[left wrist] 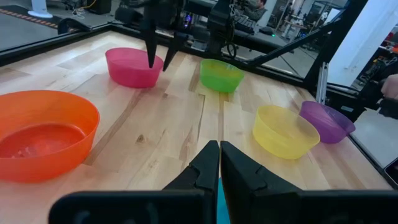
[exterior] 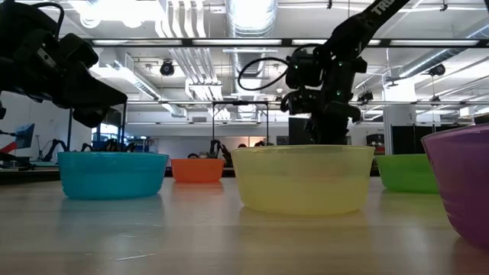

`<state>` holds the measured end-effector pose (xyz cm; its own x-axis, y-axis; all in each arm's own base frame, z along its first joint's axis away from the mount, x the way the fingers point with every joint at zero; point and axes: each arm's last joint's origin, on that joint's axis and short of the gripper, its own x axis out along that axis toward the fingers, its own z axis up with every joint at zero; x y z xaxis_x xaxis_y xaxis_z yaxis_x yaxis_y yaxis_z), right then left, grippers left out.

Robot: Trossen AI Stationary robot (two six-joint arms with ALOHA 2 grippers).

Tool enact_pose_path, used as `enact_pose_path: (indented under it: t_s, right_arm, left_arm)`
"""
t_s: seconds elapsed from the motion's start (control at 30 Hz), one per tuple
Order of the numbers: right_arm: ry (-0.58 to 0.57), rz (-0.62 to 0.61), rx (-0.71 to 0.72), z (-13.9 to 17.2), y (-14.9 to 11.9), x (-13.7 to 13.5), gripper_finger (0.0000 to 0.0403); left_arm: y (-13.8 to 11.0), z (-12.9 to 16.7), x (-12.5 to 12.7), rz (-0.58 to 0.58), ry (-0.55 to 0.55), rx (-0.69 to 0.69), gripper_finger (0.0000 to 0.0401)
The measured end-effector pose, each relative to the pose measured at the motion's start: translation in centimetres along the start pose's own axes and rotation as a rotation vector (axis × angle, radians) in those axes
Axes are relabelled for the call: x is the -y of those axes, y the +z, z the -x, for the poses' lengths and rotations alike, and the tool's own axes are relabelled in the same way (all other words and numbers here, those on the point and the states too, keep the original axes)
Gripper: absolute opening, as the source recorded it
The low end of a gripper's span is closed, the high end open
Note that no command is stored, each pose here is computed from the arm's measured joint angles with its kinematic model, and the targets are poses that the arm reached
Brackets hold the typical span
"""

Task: Nest bowls inside each other
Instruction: Stack the pink bowl on the yellow bowl

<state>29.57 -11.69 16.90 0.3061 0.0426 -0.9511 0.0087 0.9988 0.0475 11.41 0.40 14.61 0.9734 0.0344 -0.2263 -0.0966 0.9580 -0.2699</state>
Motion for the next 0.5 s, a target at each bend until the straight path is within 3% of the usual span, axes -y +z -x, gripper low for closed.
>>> enact_pose_path:
  t_s: [0.23,0.5]
  right_arm:
    - [0.015,0.003,-0.039,-1.6,0.3,0.4,0.0119]
    - [0.012,0.007,-0.032,-1.7,1.0,0.6,0.0072]
  left_arm:
    - [0.0,0.0,0.0,0.0,0.0,0.0,0.0]
    - [0.0,0.0,0.0,0.0,0.0,-0.001,0.0]
